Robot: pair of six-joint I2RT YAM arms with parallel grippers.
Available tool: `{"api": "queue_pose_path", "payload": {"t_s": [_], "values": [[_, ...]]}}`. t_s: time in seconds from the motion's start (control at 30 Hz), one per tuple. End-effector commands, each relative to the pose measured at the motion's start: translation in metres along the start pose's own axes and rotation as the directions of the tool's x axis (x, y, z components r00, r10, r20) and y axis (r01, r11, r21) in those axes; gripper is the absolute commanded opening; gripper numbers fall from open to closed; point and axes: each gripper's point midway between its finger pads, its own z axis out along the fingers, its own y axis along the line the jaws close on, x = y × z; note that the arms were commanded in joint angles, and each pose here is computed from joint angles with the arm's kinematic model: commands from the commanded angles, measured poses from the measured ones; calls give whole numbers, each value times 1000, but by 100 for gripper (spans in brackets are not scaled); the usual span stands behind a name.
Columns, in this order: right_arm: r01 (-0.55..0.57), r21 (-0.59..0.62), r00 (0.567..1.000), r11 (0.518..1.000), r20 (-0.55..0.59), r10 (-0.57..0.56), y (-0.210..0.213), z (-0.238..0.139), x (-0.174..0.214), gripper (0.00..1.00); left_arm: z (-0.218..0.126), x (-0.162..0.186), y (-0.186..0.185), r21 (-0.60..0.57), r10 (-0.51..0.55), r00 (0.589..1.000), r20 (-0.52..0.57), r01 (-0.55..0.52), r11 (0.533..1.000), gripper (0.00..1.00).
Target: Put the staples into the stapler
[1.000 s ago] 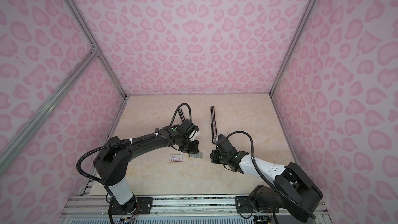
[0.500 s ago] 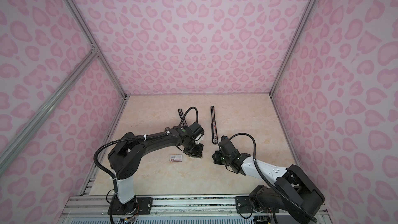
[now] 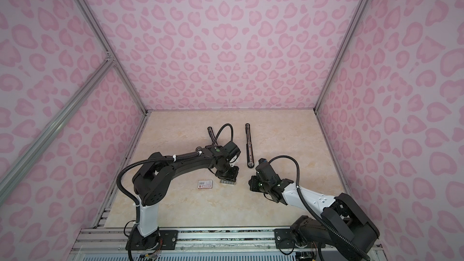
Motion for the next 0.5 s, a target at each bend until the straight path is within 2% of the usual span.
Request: {"api": "queue_pose_path", "payload": {"t_s": [0.0, 0.47], "values": [[-7, -1, 1000, 1000, 3, 7, -1, 0, 1, 23, 1, 1, 4, -25, 3, 1000, -13, -3, 1000, 19], [-23, 2, 1000, 1000, 9, 23, -7, -1, 5, 22, 7, 0, 8, -56, -4, 1000, -31, 2, 998, 20]]}}
